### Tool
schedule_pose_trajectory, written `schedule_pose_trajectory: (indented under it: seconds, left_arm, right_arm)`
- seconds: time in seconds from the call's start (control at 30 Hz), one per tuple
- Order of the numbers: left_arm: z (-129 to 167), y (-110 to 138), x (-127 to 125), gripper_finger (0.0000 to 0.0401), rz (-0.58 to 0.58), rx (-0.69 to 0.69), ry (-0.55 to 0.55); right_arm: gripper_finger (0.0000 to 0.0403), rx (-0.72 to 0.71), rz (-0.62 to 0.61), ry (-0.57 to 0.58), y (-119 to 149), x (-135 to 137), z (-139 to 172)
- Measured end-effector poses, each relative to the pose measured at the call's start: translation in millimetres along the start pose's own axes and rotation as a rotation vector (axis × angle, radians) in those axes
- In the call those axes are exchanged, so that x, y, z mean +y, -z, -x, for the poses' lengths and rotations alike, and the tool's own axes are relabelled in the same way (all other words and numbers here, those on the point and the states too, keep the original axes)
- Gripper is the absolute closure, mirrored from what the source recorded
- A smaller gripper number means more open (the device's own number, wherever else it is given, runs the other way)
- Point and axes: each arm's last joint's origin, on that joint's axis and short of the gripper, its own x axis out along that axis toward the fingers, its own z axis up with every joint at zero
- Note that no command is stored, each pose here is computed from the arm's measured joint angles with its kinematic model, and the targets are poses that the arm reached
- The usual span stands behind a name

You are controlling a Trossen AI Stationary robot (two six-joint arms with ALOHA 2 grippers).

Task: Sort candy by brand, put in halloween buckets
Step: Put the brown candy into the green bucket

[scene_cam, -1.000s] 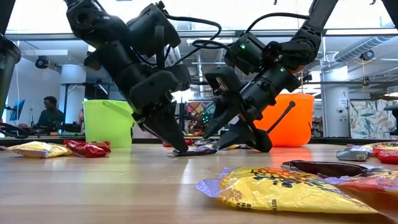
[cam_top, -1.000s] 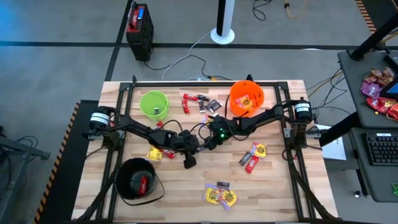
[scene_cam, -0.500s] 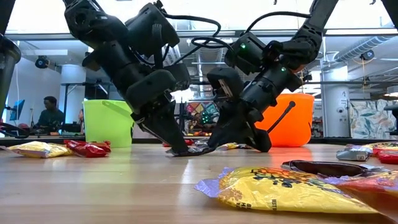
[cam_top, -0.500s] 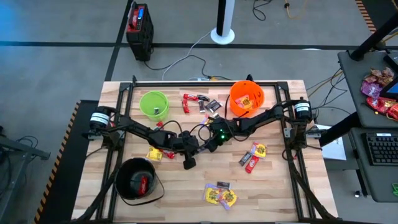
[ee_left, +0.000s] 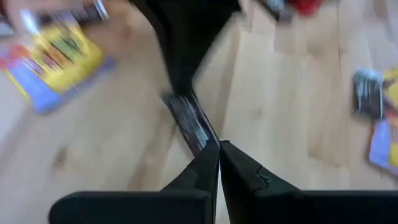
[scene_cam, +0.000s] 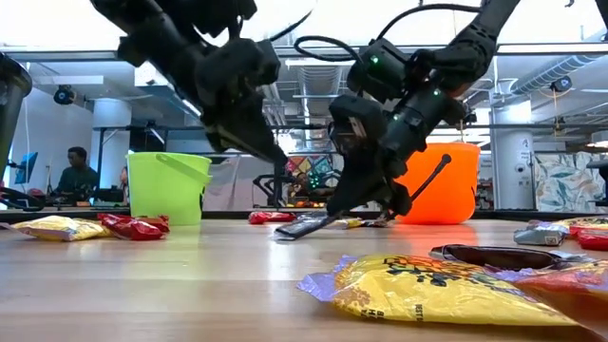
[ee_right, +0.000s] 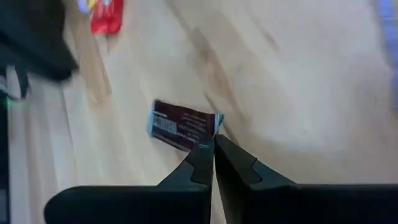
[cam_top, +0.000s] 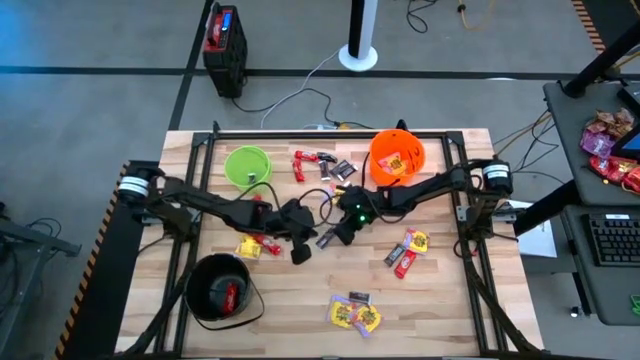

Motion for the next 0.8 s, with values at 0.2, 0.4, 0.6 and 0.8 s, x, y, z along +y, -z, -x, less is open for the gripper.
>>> schedule_pose_trajectory:
  seconds: [0.2, 0.4, 0.6, 0.8]
  left_arm:
    - [-10, 3, 7, 0.0377, 0.052, -0.002, 0.020]
    - [-38, 11, 13, 0.0304, 0.141, 0.026, 0.128]
    - [-48, 18, 17, 0.0234, 0.173, 0.065, 0.112]
    - [-50, 24, 14, 0.0243, 0.131, 0.099, 0.110]
  right_arm:
    - [0.0394, -0.019, 0.075, 0.020, -1, 7, 1]
    - [0.0394, -0.028, 0.134, 0.039, 1, 13, 0]
    - [0.0394, 0.026, 0.112, 0.075, 6, 11, 0]
    - [0.0394, 0.003, -0.003, 0.105, -5, -5, 5]
